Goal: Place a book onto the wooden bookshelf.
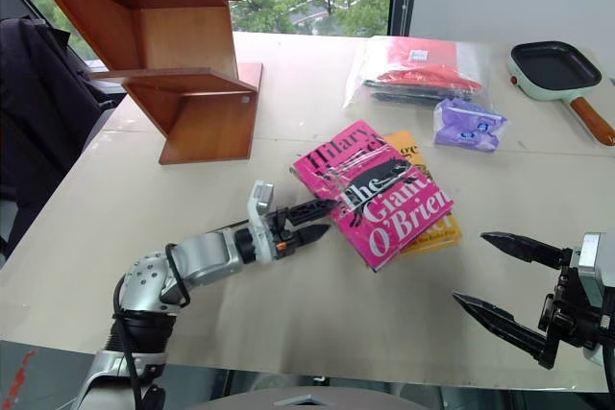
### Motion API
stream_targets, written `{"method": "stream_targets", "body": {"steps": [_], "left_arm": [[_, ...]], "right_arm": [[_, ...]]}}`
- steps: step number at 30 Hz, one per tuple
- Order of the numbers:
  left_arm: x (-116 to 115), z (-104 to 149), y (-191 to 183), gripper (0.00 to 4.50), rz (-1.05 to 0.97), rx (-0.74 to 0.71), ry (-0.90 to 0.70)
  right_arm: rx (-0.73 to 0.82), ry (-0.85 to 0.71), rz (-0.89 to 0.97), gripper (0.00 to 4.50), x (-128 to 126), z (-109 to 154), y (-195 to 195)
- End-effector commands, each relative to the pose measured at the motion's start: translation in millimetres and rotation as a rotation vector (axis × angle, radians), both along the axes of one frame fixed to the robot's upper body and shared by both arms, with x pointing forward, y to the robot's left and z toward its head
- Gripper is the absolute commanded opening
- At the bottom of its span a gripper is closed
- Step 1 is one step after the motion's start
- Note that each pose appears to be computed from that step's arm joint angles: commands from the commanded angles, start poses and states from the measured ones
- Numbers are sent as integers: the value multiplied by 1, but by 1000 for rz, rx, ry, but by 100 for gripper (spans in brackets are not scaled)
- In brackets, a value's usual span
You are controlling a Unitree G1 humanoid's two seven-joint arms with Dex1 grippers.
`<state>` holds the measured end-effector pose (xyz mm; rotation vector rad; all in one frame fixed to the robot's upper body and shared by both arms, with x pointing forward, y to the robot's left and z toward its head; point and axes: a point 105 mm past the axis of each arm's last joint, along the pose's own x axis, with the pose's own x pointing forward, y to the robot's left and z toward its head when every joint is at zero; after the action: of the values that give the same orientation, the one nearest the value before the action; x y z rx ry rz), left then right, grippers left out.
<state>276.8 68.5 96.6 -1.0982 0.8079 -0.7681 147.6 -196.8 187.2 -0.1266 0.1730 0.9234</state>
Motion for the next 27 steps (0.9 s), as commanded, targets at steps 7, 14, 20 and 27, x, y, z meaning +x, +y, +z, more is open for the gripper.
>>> {"method": "stream_targets", "body": {"steps": [7,14,20,27], "left_arm": [[11,-8,-25,450,17,-36,24],[20,-5,-25,252,53,-58,16],[24,26,-8,67,102,-100,-131],[24,102,20,67,136,49,-615]], "right_arm": [[27,-61,28,443,-1,8,5],[-25,-23,-61,450,3,1,-7],[-21,-42,-89,450,10,3,-11],[39,-95,-103,450,30,10,-20]]}}
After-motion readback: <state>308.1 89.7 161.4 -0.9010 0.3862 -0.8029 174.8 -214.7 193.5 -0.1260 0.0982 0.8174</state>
